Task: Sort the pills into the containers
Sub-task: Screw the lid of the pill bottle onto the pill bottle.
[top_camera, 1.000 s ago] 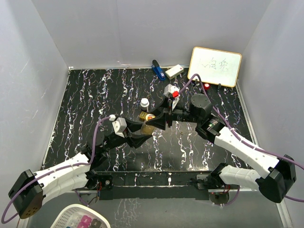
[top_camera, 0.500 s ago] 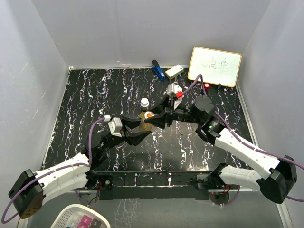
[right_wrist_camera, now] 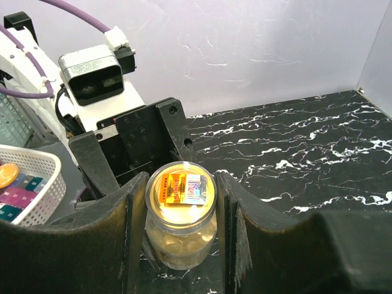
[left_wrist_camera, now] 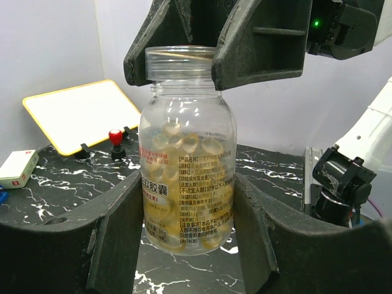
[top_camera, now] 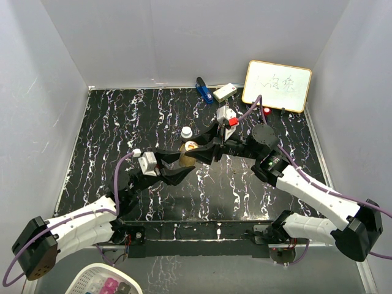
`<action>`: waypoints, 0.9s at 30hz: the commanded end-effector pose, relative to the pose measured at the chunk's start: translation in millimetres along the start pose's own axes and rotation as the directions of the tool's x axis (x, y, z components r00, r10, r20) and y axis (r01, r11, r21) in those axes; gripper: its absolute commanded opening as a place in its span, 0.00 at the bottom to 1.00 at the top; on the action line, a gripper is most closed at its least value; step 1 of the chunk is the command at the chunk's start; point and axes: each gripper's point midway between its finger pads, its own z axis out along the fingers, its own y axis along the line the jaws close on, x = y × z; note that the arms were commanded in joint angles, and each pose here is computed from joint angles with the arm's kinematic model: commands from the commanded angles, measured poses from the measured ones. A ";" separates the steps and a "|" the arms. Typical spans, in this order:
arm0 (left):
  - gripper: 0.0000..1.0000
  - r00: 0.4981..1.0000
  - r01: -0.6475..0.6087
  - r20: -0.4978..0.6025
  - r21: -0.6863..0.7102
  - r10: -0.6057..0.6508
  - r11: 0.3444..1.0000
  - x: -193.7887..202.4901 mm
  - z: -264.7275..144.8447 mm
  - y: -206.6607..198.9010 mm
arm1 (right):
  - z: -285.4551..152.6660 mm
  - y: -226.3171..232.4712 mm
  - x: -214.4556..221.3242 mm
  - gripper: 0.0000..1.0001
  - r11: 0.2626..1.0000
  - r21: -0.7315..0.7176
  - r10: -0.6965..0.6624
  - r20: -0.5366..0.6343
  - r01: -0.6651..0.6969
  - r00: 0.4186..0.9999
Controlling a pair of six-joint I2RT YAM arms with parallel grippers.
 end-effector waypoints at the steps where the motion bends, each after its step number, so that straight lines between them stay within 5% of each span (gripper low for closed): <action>1: 0.00 0.976 -0.133 0.181 0.049 0.122 0.990 -67.9 14.4 -9.9 | 4.5 -8.5 -0.2 0.00 0.999 0.036 -0.008 -0.012 0.008 1.000; 27: 0.00 0.939 -0.283 0.195 -0.035 0.284 0.959 -103.1 42.3 10.7 | 16.2 -59.5 25.1 0.00 0.966 0.257 0.003 -0.035 0.006 0.999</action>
